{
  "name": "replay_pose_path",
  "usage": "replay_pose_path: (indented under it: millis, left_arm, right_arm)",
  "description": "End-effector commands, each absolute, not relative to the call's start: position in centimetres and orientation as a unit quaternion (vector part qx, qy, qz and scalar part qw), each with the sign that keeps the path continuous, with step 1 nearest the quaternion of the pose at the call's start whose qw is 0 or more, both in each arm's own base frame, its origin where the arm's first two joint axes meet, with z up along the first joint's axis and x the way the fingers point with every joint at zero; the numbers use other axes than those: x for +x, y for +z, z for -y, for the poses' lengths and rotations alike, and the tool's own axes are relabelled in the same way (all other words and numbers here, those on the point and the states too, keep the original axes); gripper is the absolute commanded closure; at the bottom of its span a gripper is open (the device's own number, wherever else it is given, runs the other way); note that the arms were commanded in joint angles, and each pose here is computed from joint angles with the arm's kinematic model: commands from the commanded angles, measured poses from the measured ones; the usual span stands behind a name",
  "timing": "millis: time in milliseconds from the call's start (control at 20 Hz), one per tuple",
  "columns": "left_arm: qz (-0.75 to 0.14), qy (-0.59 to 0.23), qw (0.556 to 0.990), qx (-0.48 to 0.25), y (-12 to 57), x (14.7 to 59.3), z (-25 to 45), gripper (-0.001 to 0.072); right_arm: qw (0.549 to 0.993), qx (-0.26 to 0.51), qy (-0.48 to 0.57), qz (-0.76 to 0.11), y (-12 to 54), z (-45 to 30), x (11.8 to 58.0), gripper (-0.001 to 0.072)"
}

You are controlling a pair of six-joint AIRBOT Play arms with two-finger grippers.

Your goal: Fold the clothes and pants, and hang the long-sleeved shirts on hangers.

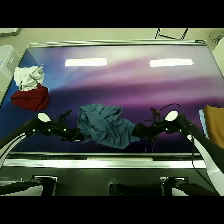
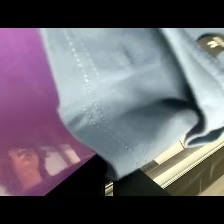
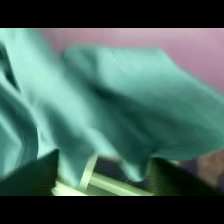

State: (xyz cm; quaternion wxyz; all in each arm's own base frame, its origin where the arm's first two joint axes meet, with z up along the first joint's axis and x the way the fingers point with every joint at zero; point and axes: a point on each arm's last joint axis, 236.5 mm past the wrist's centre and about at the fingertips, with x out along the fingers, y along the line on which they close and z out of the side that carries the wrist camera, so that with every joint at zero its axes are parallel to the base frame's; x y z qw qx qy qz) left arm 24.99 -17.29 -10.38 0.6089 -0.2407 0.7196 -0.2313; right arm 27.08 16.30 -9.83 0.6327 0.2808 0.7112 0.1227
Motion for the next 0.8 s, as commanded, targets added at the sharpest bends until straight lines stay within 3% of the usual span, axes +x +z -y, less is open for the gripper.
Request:
replay_pose_path:
  millis: [0,50,200,300,450,600,750]
  left_arm:
    - [-0.708,-0.238,0.62,-0.239,-9.4,25.3,17.4,0.0681]
    - [-0.7,-0.245,0.629,-0.234,-8.9,25.8,17.4,0.0681]
    - [-0.626,-0.257,0.702,-0.221,-3.6,30.4,15.9,0.0683]
    - [-0.525,-0.241,0.784,-0.227,4.8,35.6,13.0,0.0683]
    - [-0.326,-0.215,0.901,-0.188,22.6,39.2,7.6,0.0683]
    - [-0.139,-0.187,0.965,-0.118,39.3,35.3,5.1,0.0682]
    - [-0.025,-0.186,0.978,-0.093,48.6,28.7,6.6,0.0682]
  right_arm:
    - [0.636,0.303,0.107,-0.701,-10.0,-16.7,27.9,0.0622]
    - [0.635,0.302,0.11,-0.702,-9.9,-16.8,27.8,0.067]
    - [0.674,0.242,0.143,-0.683,-6.9,-15.9,29.5,0.0671]
    - [0.739,0.211,0.131,-0.626,-1.2,-13.4,33.7,0.0671]
    - [0.863,0.234,0.079,-0.441,14.4,-6.9,40.8,0.0671]
    - [0.944,0.211,0.041,-0.252,30.4,-1.0,40.0,0.067]
    - [0.967,0.188,0.042,-0.167,37.9,-0.9,34.9,0.067]
